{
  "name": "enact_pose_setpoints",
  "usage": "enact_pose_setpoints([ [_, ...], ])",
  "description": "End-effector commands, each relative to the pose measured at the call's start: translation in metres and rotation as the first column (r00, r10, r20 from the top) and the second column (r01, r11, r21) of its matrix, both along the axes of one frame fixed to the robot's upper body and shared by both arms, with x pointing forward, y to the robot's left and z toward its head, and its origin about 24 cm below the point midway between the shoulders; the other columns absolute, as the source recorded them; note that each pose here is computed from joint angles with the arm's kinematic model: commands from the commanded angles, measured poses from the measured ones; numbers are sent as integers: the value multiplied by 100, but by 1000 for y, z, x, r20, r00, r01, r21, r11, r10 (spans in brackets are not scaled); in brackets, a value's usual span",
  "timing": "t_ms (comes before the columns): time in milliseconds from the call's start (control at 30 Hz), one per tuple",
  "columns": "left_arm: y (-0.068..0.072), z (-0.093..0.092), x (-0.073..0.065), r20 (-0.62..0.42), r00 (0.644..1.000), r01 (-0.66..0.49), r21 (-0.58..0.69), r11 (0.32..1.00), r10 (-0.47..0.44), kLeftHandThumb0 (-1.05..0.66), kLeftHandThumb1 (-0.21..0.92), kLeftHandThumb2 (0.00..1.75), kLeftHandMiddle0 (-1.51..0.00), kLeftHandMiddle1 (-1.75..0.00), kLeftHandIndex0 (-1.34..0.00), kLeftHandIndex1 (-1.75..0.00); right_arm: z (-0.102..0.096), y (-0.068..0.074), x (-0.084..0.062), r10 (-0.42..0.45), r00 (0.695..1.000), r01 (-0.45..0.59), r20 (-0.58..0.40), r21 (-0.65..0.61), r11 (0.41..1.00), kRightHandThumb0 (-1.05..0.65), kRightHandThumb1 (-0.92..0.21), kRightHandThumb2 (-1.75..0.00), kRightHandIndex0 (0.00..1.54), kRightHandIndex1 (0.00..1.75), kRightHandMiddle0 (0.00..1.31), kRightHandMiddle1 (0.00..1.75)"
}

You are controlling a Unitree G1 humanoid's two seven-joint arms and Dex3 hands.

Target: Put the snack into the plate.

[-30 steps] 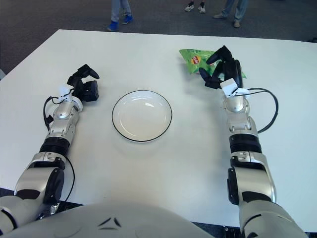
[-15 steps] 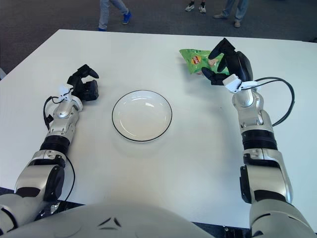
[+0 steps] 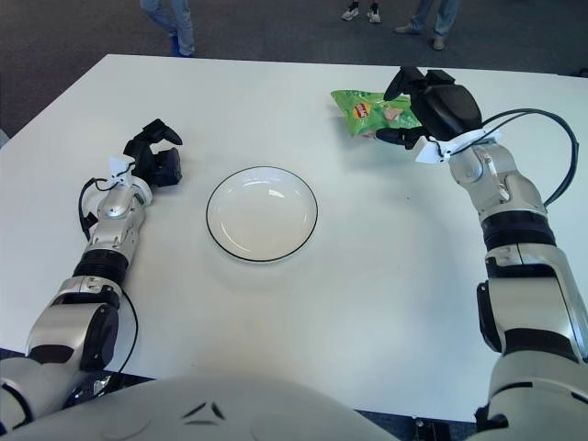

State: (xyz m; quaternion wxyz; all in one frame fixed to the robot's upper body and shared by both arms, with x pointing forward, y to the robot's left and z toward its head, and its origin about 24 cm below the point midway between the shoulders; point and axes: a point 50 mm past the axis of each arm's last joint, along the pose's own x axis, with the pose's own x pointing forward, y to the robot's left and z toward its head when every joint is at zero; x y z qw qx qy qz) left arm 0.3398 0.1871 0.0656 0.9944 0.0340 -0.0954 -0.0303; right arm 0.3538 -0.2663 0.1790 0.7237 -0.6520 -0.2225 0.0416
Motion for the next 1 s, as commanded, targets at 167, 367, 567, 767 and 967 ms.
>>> enact_pose_setpoints([
  [167,1,-30,-15,-93,996,-17,2,1000,17,-47,32,130,-127,-175,-60,-175,8,-3,9,3,999,-7,-36,-107,994,-104,-92,-75,2,59,0,67],
  [367,2,-31,-16,-95,995,-12,11,1000,13,-47,32,130,-127,-175,-60,-175,13,-1,17,-25,998,17,-62,-129,991,-102,-92,-88,1,30,0,41],
  [567,3,-31,-16,-95,995,-7,5,1000,8,-47,34,128,-126,-175,-59,-175,19,1,24,-47,996,38,-77,-119,992,-100,-92,-97,1,21,0,36],
  [767,3,-32,-17,-98,995,-10,-9,1000,9,-46,35,127,-126,-175,-58,-175,21,4,30,-63,994,54,-93,-98,994,-98,-92,-101,2,19,0,35],
  [967,3,-32,-18,-91,996,-14,-17,1000,13,-46,35,127,-126,-175,-58,-175,21,8,36,-83,980,84,-182,-4,996,-95,-92,-108,3,17,0,28],
])
